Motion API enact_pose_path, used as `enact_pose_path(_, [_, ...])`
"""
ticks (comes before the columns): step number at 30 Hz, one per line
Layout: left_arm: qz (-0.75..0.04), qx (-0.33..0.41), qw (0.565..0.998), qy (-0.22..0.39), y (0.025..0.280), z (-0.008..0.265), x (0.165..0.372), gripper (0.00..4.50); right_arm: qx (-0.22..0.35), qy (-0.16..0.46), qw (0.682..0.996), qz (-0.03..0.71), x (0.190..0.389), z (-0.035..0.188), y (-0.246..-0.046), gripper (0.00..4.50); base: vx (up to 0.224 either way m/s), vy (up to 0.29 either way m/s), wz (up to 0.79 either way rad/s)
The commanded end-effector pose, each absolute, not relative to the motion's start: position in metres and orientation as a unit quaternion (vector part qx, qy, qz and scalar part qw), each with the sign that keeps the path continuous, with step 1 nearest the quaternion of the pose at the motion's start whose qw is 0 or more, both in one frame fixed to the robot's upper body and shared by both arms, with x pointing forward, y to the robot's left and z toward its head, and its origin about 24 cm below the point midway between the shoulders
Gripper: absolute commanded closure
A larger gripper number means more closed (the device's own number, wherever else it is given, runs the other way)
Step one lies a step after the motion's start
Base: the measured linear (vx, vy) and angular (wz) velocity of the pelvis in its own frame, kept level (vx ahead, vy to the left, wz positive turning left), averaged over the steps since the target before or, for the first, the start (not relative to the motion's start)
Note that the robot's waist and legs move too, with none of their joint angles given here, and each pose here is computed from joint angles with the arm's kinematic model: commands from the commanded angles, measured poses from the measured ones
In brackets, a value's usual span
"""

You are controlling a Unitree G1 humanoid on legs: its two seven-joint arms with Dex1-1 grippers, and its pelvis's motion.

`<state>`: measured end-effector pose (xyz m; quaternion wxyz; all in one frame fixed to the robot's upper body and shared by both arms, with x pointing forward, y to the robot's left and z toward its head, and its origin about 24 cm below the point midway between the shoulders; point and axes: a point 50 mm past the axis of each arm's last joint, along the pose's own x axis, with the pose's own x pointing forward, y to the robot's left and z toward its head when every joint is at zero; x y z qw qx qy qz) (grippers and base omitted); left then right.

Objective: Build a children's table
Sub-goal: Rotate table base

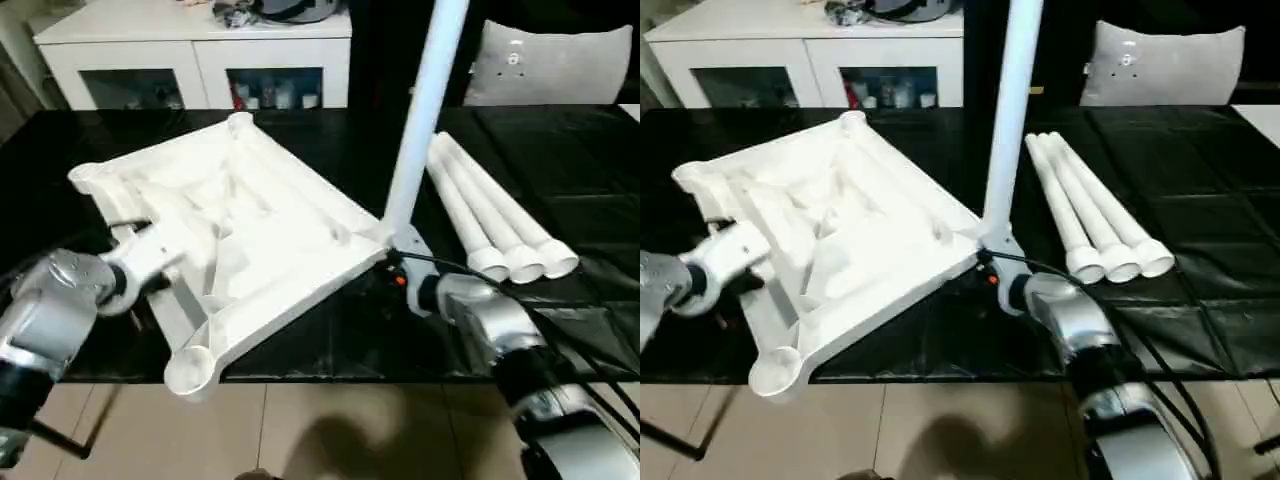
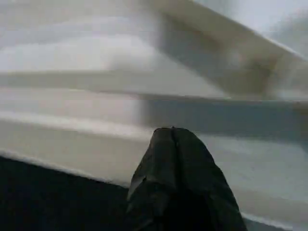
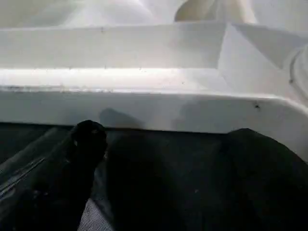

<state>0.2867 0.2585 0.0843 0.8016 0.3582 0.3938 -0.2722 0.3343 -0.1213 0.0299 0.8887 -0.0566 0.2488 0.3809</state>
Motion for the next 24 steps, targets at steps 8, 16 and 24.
enact_pose_path(8, [-0.445,0.307,0.764,0.352,0.205,0.061,0.273,4.44,-0.053,0.215,0.914,0.341,0.353,0.039,-0.114,0.0,0.0,0.0,0.0])
enact_pose_path(16, [-0.536,0.218,0.761,0.295,0.147,0.057,0.279,4.44,-0.066,0.208,0.915,0.339,0.359,0.043,-0.116,0.0,0.0,0.0,0.0])
enact_pose_path(24, [-0.548,0.207,0.779,0.223,0.104,0.056,0.296,4.44,-0.068,0.202,0.924,0.318,0.362,0.043,-0.126,0.0,0.0,0.0,0.0])
